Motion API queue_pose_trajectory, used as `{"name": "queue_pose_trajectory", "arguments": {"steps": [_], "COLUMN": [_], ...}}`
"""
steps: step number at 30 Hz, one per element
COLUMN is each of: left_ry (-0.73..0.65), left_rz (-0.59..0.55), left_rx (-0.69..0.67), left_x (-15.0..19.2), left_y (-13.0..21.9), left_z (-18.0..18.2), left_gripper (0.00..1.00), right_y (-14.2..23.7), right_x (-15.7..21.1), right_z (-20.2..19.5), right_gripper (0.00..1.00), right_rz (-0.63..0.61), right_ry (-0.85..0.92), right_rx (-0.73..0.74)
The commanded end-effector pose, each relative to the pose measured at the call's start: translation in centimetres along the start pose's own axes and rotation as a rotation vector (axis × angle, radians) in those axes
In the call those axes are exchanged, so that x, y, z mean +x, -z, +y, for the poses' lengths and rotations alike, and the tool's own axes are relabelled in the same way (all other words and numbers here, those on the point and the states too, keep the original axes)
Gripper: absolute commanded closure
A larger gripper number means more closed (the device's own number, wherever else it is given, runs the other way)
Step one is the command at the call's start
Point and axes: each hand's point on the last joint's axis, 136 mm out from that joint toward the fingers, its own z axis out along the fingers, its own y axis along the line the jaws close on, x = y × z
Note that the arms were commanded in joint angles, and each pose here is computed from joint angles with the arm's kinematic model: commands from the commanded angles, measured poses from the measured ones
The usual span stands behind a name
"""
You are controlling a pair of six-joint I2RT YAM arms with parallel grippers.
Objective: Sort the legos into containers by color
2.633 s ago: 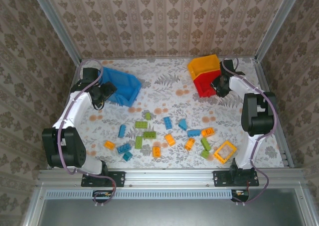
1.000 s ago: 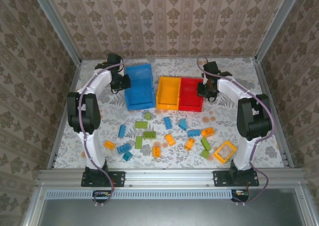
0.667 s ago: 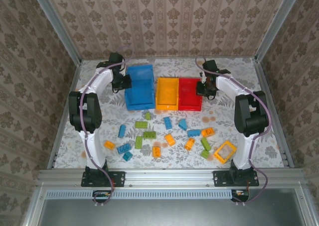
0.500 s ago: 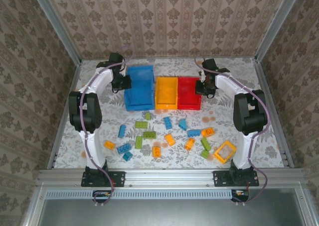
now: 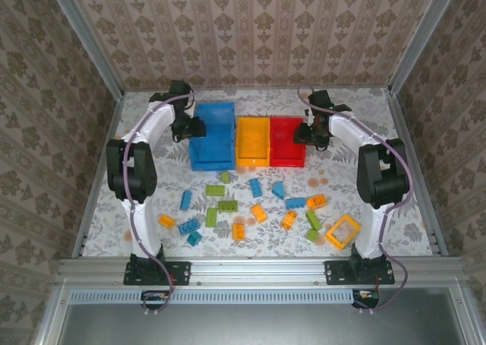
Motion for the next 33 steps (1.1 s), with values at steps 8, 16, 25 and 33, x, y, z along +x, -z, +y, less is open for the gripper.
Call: {"name": "queue_pose_trajectory", "arguments": {"steps": [8, 16, 25, 33], "left_ry": [0.079, 0.158, 0.483, 0.845], "left_rz": [-0.183, -0.169, 0.022, 0.035], "left_rx": [0.016, 0.013, -0.206, -0.135], "left_x": [-0.4, 5.7, 24.1, 28.6], "left_y": [7.8, 11.0, 11.0, 7.1], "left_z": [-0.5, 0.5, 7.0, 8.2], "left_gripper": [0.45, 0.47, 0.39, 0.20], "right_y": [8.2, 12.1, 13.5, 14.1], "right_x": [0.1, 2.6, 14.6, 23.7], "right_z": [-0.8, 1.2, 14.9, 23.6], "right_gripper": [0.45, 0.46, 0.35, 0.19], "right_rz": [-0.155, -0.190, -0.184, -0.188], "right_ry": [-0.080, -0.046, 0.406, 0.740], "right_rx": [0.035, -0.021, -0.431, -0.762]}}
